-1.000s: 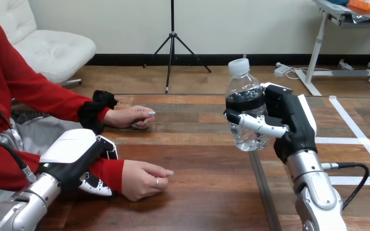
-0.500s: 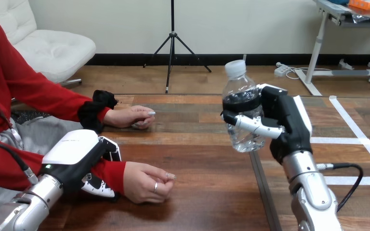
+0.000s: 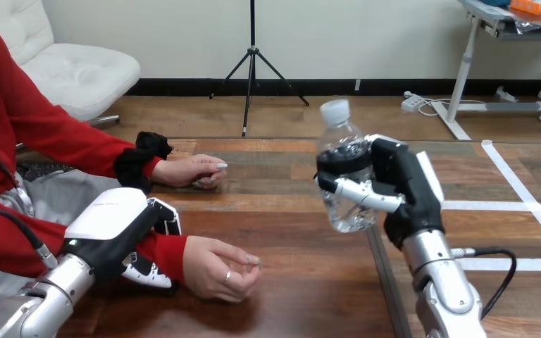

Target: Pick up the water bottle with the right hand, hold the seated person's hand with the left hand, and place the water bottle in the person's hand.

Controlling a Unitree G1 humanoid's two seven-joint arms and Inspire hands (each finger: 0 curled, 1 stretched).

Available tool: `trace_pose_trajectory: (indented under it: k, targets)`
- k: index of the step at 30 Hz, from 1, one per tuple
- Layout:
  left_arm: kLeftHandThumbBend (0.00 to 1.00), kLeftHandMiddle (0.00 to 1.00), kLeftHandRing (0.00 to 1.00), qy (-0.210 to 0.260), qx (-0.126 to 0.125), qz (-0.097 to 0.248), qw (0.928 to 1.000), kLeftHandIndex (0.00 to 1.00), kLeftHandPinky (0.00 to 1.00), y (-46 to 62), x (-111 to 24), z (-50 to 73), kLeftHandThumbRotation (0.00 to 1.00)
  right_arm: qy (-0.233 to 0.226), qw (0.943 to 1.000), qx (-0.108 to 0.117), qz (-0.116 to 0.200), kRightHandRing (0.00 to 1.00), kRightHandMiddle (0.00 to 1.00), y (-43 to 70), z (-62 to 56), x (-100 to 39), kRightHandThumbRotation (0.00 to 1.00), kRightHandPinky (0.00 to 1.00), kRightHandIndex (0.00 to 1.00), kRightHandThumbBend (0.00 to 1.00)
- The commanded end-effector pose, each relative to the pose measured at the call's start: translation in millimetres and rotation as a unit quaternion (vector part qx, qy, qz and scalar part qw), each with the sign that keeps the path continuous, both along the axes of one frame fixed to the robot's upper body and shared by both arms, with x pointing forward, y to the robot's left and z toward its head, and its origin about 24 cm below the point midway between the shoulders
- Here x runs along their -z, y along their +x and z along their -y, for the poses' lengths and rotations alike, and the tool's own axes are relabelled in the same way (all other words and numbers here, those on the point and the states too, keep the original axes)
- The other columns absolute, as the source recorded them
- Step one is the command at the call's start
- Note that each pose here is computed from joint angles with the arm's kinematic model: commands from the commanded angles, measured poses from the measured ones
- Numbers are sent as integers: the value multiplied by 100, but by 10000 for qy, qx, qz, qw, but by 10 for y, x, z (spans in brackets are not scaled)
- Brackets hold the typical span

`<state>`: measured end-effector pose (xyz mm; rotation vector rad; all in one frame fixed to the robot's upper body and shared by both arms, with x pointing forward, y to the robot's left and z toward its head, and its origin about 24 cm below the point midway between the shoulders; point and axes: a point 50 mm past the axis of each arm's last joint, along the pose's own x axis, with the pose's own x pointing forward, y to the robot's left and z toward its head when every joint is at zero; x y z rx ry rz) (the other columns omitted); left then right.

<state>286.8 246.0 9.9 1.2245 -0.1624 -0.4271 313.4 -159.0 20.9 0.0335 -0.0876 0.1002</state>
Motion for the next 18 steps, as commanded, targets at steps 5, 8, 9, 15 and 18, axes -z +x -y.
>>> trace_pose_trajectory:
  k: [5, 8, 9, 15, 18]
  targets:
    - [76, 35, 28, -686, 352, 951, 9925, 35, 21, 198, -361, 245, 5, 119, 9971, -53, 746, 12, 19, 223, -113, -376, 0, 7, 24, 74]
    - [76, 35, 28, -714, 369, 984, 9919, 36, 21, 198, -387, 239, 5, 103, 9973, -44, 726, 12, 19, 225, -134, -361, 0, 7, 24, 75]
    - [76, 36, 28, -722, 385, 1024, 9914, 36, 22, 197, -401, 237, 4, 105, 9974, -49, 714, 12, 19, 223, -143, -350, 0, 7, 24, 75]
    - [76, 36, 28, -769, 413, 1139, 9896, 37, 22, 196, -453, 225, 4, 113, 9976, -95, 675, 12, 20, 218, -187, -312, 0, 7, 24, 75]
    - [76, 36, 29, -789, 420, 1162, 9892, 37, 22, 198, -478, 216, 4, 145, 9976, -144, 658, 12, 19, 213, -209, -294, 0, 7, 24, 75]
